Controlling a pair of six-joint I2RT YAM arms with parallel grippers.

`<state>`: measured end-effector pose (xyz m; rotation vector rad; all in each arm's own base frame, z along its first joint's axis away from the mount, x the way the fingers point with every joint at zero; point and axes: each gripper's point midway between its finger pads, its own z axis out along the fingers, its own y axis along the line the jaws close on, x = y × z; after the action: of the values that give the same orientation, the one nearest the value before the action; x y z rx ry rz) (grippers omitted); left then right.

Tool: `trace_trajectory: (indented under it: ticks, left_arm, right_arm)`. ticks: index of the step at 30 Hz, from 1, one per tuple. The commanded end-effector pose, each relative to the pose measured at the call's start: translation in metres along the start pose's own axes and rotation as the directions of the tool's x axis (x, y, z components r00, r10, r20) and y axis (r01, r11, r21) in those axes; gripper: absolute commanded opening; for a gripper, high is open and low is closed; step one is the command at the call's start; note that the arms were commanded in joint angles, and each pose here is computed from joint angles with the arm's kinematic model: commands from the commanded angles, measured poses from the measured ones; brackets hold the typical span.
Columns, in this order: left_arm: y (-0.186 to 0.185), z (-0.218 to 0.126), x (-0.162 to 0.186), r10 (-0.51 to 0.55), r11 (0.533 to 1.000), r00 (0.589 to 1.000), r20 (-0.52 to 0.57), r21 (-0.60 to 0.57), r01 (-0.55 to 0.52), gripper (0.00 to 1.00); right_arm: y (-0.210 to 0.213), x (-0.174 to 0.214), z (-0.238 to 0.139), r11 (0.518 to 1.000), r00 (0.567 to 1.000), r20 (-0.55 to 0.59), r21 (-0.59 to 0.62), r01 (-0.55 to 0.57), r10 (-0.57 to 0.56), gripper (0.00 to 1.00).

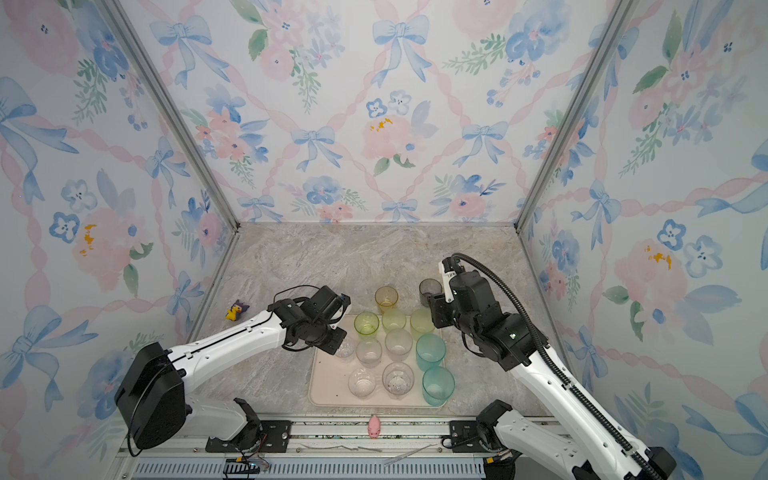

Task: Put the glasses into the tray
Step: 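Grasp the small clear cup with the left gripper and carry it over the tray, then lower the small clear cup onto the tray and open the left gripper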

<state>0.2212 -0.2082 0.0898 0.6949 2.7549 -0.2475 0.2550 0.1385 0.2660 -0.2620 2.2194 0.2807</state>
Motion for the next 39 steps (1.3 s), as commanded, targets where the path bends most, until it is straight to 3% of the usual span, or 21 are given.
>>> trace_trajectory:
  ticks: [1,19,26,35,39]
  left_arm:
    - [0.001,0.007,0.008,-0.008,1.000,0.999,-0.033,-0.014,0.008,0.03]
    - [-0.004,0.007,0.010,-0.001,1.000,0.999,-0.039,-0.009,0.001,0.04]
    - [0.010,0.005,0.008,-0.015,0.996,0.999,-0.031,-0.091,0.012,0.09]
    - [0.006,0.006,0.010,-0.013,0.998,0.999,-0.042,-0.067,0.010,0.08]
    - [0.005,0.005,0.010,-0.013,0.998,0.999,-0.043,-0.064,0.011,0.22]
  right_arm:
    - [-0.005,0.009,-0.001,1.000,1.000,-0.023,0.005,-0.008,0.009,0.50]
    - [-0.007,0.011,-0.001,1.000,1.000,-0.023,0.003,-0.019,0.019,0.50]
    - [-0.007,0.014,0.001,1.000,0.999,-0.035,0.001,-0.019,0.019,0.50]
    - [-0.008,0.014,0.001,1.000,0.999,-0.035,0.005,-0.019,0.019,0.50]
    - [-0.010,0.014,0.003,1.000,0.999,-0.041,0.009,-0.019,0.020,0.51]
